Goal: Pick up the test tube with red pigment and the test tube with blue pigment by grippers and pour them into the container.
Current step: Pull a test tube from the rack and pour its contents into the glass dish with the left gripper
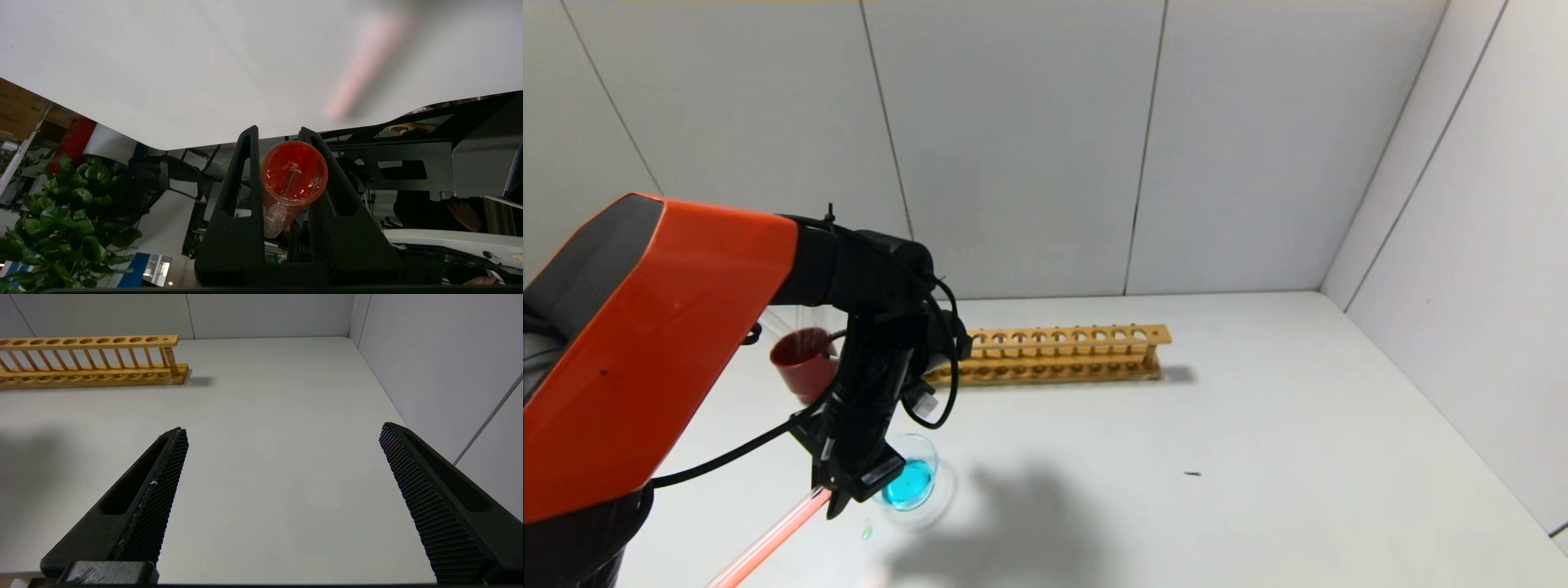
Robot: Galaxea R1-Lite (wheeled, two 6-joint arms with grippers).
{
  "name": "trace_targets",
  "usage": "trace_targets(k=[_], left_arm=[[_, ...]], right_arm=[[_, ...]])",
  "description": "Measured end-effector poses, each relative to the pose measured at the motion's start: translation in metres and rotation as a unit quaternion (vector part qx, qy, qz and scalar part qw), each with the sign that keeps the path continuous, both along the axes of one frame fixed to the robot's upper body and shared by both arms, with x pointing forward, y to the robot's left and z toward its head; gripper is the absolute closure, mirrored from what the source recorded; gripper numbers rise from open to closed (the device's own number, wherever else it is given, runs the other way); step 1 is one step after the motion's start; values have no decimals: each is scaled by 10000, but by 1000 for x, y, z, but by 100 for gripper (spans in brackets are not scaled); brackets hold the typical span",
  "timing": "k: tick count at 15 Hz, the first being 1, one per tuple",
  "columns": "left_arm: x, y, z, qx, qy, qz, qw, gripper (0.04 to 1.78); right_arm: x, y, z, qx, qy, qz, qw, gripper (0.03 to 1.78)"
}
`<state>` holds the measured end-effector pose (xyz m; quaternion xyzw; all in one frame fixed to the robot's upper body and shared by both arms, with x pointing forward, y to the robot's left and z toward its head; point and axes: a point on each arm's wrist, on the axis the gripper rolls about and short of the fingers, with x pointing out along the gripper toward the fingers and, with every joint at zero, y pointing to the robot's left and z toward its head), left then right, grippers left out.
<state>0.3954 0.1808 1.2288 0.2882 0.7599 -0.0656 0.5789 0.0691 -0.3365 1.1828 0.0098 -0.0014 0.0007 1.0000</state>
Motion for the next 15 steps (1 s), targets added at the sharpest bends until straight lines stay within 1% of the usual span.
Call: trace_targets(k=[15], left_arm=[[11, -10, -1, 68, 112, -49, 9999, 148]], right_arm=[[0, 0, 0, 2, 0, 0, 10000, 10]])
